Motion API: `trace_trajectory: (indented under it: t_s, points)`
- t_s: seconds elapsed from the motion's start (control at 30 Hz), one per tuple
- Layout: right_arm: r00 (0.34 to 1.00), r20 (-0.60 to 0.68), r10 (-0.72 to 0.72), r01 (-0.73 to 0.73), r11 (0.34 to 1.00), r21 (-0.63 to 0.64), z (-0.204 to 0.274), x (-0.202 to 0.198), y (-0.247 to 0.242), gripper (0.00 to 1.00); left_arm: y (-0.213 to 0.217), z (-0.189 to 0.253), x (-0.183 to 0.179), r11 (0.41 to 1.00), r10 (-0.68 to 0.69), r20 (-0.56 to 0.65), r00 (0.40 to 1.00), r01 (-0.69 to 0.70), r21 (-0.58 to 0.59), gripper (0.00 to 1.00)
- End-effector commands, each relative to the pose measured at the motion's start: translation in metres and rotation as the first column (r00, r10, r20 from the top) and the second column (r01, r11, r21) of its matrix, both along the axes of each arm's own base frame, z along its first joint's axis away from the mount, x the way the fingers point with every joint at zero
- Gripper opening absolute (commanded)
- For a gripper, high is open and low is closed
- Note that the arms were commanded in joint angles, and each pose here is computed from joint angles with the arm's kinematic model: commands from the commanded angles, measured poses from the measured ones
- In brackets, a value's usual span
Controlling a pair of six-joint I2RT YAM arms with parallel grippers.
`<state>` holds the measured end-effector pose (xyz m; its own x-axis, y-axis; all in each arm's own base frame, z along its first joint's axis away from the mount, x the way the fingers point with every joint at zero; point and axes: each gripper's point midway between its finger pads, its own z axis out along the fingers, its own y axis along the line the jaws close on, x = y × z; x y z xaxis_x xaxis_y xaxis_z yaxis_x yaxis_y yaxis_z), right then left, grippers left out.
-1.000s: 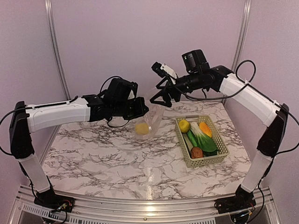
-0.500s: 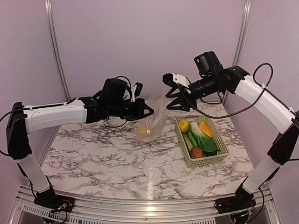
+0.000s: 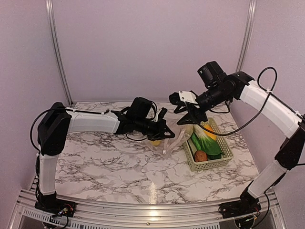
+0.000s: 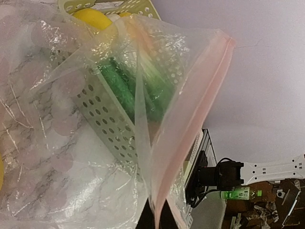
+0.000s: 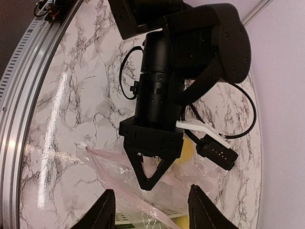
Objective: Place the food in the zip-top bag and seal the zipper
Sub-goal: Adjust the zipper food storage bag at the center of the board.
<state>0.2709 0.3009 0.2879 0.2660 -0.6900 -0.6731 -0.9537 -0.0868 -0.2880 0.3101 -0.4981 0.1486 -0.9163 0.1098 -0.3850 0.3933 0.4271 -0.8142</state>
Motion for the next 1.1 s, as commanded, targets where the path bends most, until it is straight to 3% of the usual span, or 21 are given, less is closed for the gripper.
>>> trace_trajectory:
  t_s: [0.0,0.27,0.53,1.07]
  points:
    - [0.997,0.047,0.058,-0.054,0.995,-0.08,-0.005,-0.017,-0.025,0.48,-0.002,0.064,-0.011,0.995,-0.078,0.103,0.992,0.083,-0.049,0.0]
    - [0.997,0.062,0.043,-0.032,0.985,-0.17,-0.03,-0.008,-0.034,0.35,0.029,0.055,-0.033,0.986,-0.129,0.15,0.98,0.111,0.122,0.0]
    - [0.993,0.095,0.065,-0.043,0.976,-0.213,-0.04,-0.002,-0.036,0.36,0.05,0.043,-0.061,0.948,-0.222,0.131,0.966,0.183,0.259,0.0]
    - [0.973,0.103,0.204,-0.157,0.924,-0.348,-0.063,-0.018,-0.037,0.36,0.047,0.04,-0.075,0.944,-0.248,0.11,0.962,0.215,0.249,0.0]
